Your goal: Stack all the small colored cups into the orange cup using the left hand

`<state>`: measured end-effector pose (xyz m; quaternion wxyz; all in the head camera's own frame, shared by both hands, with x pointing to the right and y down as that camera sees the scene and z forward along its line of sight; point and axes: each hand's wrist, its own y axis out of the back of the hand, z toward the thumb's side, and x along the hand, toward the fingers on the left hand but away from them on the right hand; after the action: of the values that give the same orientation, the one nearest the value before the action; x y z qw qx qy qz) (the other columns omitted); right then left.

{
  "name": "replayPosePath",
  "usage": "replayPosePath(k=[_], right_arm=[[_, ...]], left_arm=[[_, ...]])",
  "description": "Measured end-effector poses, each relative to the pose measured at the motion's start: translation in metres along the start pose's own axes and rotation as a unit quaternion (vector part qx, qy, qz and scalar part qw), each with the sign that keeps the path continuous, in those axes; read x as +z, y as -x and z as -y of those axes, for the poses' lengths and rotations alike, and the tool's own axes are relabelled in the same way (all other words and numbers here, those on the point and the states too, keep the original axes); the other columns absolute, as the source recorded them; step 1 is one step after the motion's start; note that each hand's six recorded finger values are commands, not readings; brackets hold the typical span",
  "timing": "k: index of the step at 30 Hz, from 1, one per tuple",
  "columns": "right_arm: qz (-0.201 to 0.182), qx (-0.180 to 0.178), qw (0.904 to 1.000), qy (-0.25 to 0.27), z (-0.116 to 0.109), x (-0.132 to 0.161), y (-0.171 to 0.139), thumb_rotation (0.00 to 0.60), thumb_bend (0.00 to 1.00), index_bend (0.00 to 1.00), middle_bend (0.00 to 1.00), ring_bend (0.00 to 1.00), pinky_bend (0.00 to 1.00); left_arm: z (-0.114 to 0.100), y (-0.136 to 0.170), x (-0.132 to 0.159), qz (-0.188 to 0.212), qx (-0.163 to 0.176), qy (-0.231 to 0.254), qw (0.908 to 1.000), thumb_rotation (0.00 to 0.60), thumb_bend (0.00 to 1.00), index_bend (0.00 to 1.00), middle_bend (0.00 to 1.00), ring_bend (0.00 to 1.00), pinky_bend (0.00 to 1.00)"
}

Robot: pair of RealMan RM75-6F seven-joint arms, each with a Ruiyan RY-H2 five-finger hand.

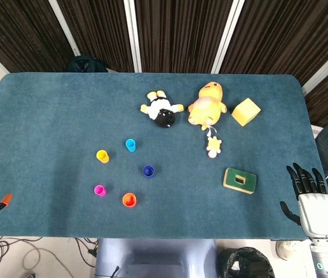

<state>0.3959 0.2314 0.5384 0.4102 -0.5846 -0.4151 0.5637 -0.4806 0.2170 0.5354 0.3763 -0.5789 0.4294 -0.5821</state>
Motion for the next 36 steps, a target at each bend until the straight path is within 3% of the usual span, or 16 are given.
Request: replayPosePath(k=[36], right_arm=[[0.002,-0.004,1.0000,0.002,-0.0028,-0.0021,-0.0005,0.600,0.33,0.05,0.07,0.14,0.07]], left_arm=[[0.0041,-0.0020,-0.0011,-0.002,-0.010,0.003,0.9999,0.600,0.18,0.11,0.10,0.03,0.03]])
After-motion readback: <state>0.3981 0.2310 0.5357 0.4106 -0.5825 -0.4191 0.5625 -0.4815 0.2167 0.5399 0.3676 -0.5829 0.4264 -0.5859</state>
